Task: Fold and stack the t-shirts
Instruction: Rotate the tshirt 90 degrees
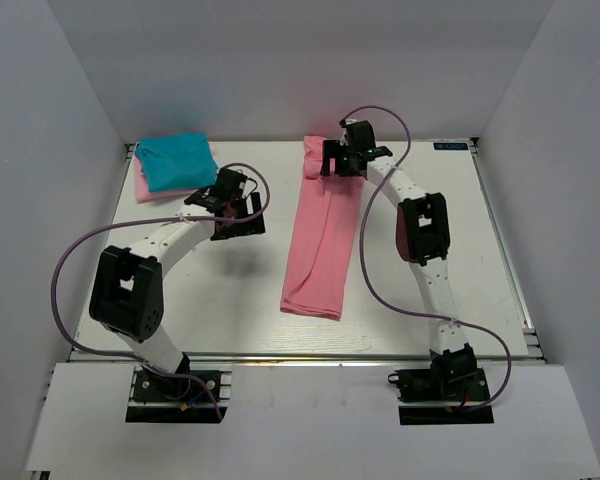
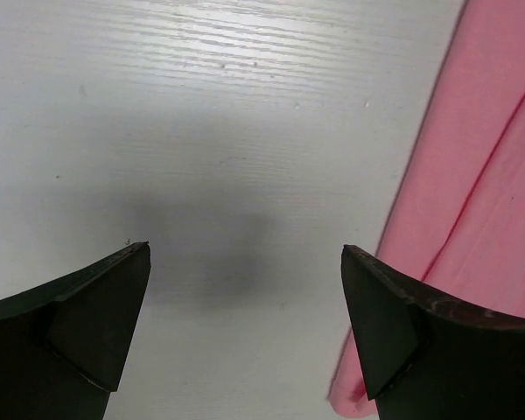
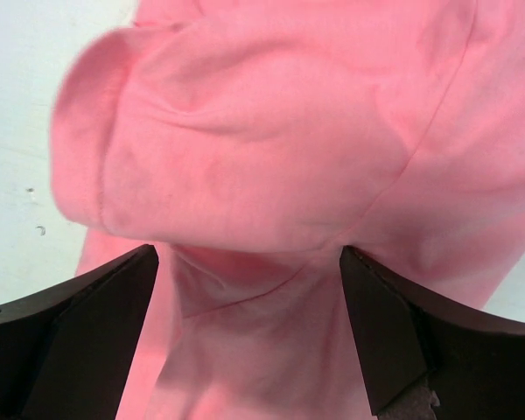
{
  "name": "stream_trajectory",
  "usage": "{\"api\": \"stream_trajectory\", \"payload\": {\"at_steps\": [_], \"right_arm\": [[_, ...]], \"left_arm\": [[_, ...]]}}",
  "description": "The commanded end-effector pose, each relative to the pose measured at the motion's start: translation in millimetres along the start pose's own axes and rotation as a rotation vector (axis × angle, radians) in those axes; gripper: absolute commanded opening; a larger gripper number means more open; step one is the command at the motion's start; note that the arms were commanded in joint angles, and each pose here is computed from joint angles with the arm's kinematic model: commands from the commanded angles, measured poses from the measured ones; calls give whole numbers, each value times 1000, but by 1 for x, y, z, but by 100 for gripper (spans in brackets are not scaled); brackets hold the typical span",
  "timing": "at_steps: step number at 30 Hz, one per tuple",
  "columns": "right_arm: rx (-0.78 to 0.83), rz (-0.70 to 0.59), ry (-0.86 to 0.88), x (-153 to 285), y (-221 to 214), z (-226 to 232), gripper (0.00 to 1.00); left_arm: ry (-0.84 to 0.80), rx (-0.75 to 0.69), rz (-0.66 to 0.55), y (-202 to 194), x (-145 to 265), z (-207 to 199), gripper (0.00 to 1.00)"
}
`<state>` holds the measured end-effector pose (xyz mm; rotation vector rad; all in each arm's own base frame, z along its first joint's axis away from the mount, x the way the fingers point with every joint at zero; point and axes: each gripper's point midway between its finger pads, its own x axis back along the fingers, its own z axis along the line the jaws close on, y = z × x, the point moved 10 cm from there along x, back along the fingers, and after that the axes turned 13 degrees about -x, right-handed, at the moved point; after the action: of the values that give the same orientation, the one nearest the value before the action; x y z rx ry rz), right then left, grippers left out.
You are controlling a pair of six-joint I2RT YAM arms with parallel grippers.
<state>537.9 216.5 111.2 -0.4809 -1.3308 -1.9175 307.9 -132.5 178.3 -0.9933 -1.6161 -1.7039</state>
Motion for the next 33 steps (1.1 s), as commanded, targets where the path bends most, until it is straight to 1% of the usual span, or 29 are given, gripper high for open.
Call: {"api": "stream_trajectory", "payload": {"at_steps": [1,2,3,4,5,6,7,8,9,10,11,12,13,14,15,16,17,18,19,20,21,24,27,29,30,33], "right_arm": [[108,-98,141,44,31,37,90],[124,-129,158,72,42,49,90],[137,-153,175,103,51,61,90],[120,-95,147,116,31,56,90],[126,-61,156,127,21,61,90],[122,-80,178,166,26,73,90],[116,33,141,160,-11,64,90],[135,96,141,168,-30,72,90],[154,132,146,176,-46,84,90],[138,180,124,188,-66,83,90],[170,285,122,195,-101,96,90],[132,312,129,203,-111,104,90],[131,373,110,204,-131,101,90],[122,397,100,207,-140,105,90],[142,425,68,211,-164,118,90],[126,448,36,212,-175,120,90],[132,455,29,214,-184,127,90],[146,436,-42,216,-191,127,90],[114,435,-72,217,-198,131,90],[110,434,-93,217,-201,132,90],[113,427,-153,218,-205,127,90],[69,446,-169,218,-226,134,90],[49,470,-129,219,-247,145,90],[33,454,-87,218,-252,154,90],[37,449,-86,218,-256,155,90],[30,441,-94,215,-260,160,90]], "left_arm": [[-75,-39,-27,13,8,-6,100],[-72,-40,-15,9,6,-5,100],[-91,-38,-27,7,14,-9,100],[-88,-31,-9,-4,15,-7,100],[-100,-19,-21,-7,18,-7,100],[-104,9,-36,-11,22,-6,100],[-112,33,-33,-24,30,0,100],[-105,53,-46,-30,33,2,100],[-87,68,-52,-36,36,5,100],[-60,82,-26,-50,36,9,100],[-54,94,-50,-52,43,11,100],[-42,89,-8,-67,42,14,100],[-20,123,-1,-71,42,16,100],[-18,132,3,-76,43,17,100],[-2,129,25,-85,41,19,100],[19,157,30,-88,42,20,100],[22,156,39,-91,41,21,100],[22,156,39,-94,42,22,100],[26,168,52,-98,40,22,100],[28,171,29,-95,42,22,100],[29,170,31,-99,39,23,100],[3,175,10,-98,44,22,100],[-16,179,-19,-102,49,23,100],[-36,182,-40,-105,50,22,100],[-43,185,-63,-103,55,23,100],[-47,187,-75,-105,57,23,100]]}}
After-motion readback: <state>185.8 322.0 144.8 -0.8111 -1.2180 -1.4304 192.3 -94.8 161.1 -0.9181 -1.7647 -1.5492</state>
